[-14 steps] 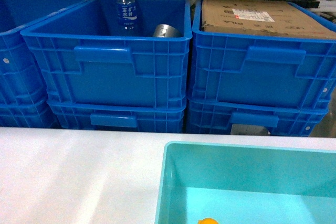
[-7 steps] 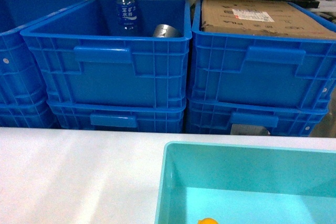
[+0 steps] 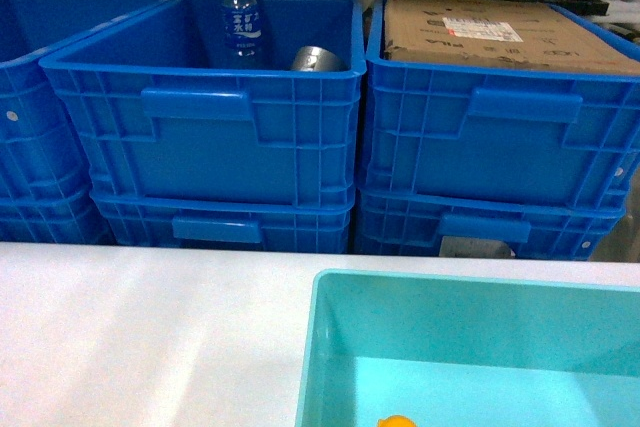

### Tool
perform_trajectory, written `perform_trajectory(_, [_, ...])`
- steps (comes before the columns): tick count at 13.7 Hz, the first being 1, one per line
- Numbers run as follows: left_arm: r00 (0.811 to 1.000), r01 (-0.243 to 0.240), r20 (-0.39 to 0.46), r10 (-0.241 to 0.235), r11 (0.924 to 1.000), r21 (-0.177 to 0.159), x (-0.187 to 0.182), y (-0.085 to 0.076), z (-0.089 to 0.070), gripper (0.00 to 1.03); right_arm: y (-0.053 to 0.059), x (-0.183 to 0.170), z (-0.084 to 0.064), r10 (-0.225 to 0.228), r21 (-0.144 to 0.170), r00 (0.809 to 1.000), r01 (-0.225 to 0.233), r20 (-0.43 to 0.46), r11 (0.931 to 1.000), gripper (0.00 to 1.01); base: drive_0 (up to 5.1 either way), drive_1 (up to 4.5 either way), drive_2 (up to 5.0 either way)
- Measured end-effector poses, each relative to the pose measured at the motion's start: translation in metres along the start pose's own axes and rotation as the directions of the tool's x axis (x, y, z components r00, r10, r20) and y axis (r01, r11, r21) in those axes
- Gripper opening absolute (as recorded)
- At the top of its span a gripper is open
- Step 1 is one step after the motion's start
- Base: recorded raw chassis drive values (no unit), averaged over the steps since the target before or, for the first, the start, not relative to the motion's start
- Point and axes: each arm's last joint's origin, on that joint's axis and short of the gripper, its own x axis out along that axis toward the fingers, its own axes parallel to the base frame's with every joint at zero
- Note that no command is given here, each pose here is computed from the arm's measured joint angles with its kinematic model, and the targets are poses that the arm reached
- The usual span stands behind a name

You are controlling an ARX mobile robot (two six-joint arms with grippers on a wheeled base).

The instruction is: Pick red block from blue box to shelf

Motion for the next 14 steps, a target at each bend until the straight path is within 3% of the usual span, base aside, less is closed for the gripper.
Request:
perform_trajectory(3, [1.000, 0.000, 0.000, 0.000, 1.0000, 0.000, 0.0000, 0.0000, 0.0000, 0.98, -0.0155, 0.0027, 0.0008, -0.041, 0.000, 0.999, 0.041, 0.005, 0.9991, 0.25, 0.0, 0.00, 0.0])
perform_trajectory(7, [1.000, 0.000, 0.000, 0.000, 1.0000, 0.000, 0.0000, 0.0000, 0.0000, 0.98, -0.0069, 0.0024, 0.0014, -0.019, -0.012, 1.000, 0.019, 0.015, 0.9998, 0.25, 0.0, 0.00, 0.0])
perform_trajectory(14, [1.000, 0.000, 0.000, 0.000, 1.0000, 0.000, 0.0000, 0.0000, 0.0000, 0.98, -0.0071, 0.0034, 0.0008, -0.021, -0.012, 1.000, 0.021, 0.009, 0.9997, 0.25, 0.0, 0.00, 0.0])
